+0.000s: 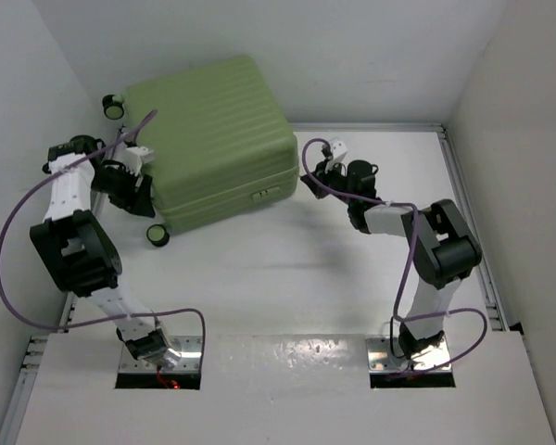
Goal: Pack the luggage
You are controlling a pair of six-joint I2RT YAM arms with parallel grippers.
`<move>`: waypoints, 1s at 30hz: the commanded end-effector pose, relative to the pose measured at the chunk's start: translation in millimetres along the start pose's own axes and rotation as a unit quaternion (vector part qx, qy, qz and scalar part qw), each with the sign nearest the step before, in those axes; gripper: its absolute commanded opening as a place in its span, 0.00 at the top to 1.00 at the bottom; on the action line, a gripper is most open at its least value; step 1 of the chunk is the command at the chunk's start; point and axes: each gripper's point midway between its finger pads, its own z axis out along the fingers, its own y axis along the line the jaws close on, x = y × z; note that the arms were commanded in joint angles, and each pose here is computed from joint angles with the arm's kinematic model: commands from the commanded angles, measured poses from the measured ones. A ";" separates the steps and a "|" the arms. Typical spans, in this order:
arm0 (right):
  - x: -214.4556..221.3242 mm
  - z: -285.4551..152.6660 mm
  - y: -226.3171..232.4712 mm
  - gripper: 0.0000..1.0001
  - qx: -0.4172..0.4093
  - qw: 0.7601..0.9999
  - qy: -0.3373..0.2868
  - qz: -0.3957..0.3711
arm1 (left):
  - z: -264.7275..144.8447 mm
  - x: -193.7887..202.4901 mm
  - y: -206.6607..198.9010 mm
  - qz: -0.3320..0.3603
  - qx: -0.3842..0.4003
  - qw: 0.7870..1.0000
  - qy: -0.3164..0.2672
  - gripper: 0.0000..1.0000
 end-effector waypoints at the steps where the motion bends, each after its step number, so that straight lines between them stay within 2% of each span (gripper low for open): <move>1: -29.3 7.3 -64.4 1.00 0.065 0.996 -0.047 -0.024 | -11.1 1.9 163.8 -0.134 -0.289 0.948 0.008 1.00; 4: -34.1 26.5 -82.2 1.00 0.069 0.996 -0.056 -0.026 | 1.7 -8.7 185.0 -0.157 -0.297 0.942 0.003 1.00; 5: -14.9 34.3 -87.5 1.00 0.071 0.996 -0.041 -0.020 | 1.5 -15.6 189.8 -0.151 -0.305 0.940 0.003 1.00; 6: -34.7 43.3 -94.1 1.00 0.075 0.995 -0.060 -0.037 | 14.6 -15.9 191.3 -0.155 -0.297 0.942 0.008 1.00; 8: -27.5 55.9 -105.4 1.00 0.082 0.994 -0.057 -0.043 | 20.2 -18.8 194.7 -0.157 -0.299 0.941 0.010 1.00; 10: -45.2 65.0 -114.7 1.00 0.088 0.991 -0.077 -0.059 | 27.5 -23.1 198.0 -0.159 -0.297 0.942 0.009 1.00; 11: -31.9 70.9 -116.6 1.00 0.082 0.993 -0.069 -0.056 | 23.5 -29.6 201.1 -0.162 -0.303 0.939 -0.002 1.00; 13: -46.3 79.4 -122.3 1.00 0.081 0.991 -0.086 -0.070 | 26.0 -27.9 204.7 -0.163 -0.306 0.938 0.002 1.00; 15: -29.5 89.4 -125.8 1.00 0.078 0.991 -0.078 -0.072 | 35.4 -23.7 207.5 -0.175 -0.301 0.938 0.006 1.00; 16: -46.6 95.4 -131.0 1.00 0.079 0.989 -0.097 -0.078 | 37.9 -26.9 205.1 -0.171 -0.299 0.939 0.006 1.00; 17: -31.0 101.2 -132.7 1.00 0.072 0.992 -0.086 -0.066 | 42.3 -24.0 205.9 -0.173 -0.296 0.939 0.011 1.00; 19: -40.6 101.5 -140.3 1.00 0.066 0.992 -0.092 -0.054 | 47.5 -23.8 201.9 -0.171 -0.291 0.941 0.015 1.00; 21: -37.4 95.9 -131.5 0.90 0.019 0.995 -0.082 -0.049 | 48.9 -25.6 200.6 -0.165 -0.284 0.944 0.012 1.00; 23: -30.0 77.7 -114.0 0.80 -0.061 0.994 -0.070 -0.062 | 52.6 -30.0 196.9 -0.161 -0.277 0.947 0.009 1.00; 24: -26.3 70.3 -95.8 0.69 -0.121 0.989 -0.064 -0.056 | 53.5 -31.1 196.0 -0.160 -0.274 0.948 0.006 1.00; 27: -29.1 49.8 -85.1 0.56 -0.205 0.978 -0.039 -0.005 | 53.5 -31.1 196.0 -0.160 -0.274 0.948 0.006 1.00; 30: -35.4 33.0 -64.1 0.48 -0.282 0.959 -0.023 -0.005 | 52.0 -30.7 193.5 -0.165 -0.274 0.948 0.005 1.00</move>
